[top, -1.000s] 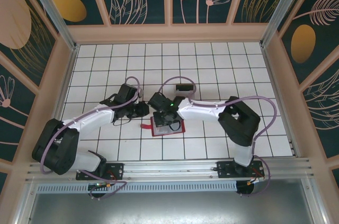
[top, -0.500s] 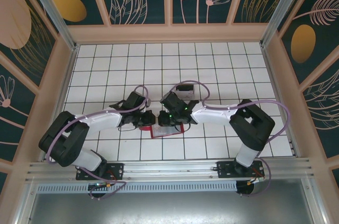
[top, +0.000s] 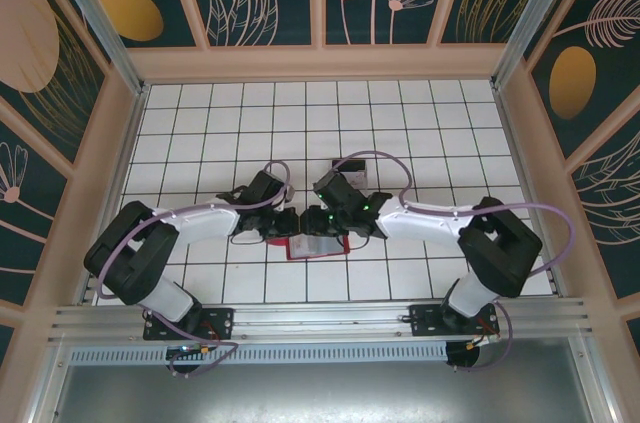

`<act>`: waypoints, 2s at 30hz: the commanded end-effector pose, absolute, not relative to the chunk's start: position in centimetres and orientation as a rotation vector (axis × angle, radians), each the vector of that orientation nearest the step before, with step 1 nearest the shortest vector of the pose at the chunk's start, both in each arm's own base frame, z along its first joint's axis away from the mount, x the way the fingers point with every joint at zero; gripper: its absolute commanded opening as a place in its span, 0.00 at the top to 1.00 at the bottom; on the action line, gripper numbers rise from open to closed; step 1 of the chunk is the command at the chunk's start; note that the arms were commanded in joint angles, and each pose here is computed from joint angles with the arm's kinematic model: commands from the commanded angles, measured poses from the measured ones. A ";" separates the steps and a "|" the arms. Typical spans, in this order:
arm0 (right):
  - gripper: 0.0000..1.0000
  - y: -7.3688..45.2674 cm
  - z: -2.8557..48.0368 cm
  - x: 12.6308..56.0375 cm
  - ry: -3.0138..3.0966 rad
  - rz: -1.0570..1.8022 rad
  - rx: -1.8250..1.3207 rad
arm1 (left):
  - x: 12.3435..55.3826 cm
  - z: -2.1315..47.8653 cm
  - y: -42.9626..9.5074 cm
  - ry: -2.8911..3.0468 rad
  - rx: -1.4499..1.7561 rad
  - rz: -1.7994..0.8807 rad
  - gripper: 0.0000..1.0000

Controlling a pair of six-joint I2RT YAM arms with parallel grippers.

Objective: Take the credit cards out of the card holder

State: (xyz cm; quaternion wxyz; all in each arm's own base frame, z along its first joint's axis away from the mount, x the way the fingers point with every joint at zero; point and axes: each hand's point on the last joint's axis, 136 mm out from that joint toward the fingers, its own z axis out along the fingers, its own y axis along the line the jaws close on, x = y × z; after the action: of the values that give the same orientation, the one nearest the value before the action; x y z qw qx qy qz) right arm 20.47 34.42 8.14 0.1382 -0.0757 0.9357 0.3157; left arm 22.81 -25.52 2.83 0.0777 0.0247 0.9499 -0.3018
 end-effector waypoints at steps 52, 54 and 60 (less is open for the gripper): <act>0.69 31.5 10.6 21.6 2.651 1.165 -0.188 | 22.6 4.4 -24.2 2.837 0.018 -0.659 0.85; 0.70 32.1 10.2 21.6 2.668 1.174 -0.210 | 22.3 4.3 -24.0 2.839 0.003 -0.666 0.82; 0.74 33.2 8.8 21.6 2.720 1.186 -0.230 | 21.4 4.0 -23.7 2.845 -0.004 -0.697 0.76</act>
State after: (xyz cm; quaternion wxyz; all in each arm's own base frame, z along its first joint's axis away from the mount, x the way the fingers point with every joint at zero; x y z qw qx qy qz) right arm 21.39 31.53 8.05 0.0866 -0.0530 0.9212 0.3756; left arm 21.67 -24.04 3.91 0.1064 0.0071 0.9669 -0.2317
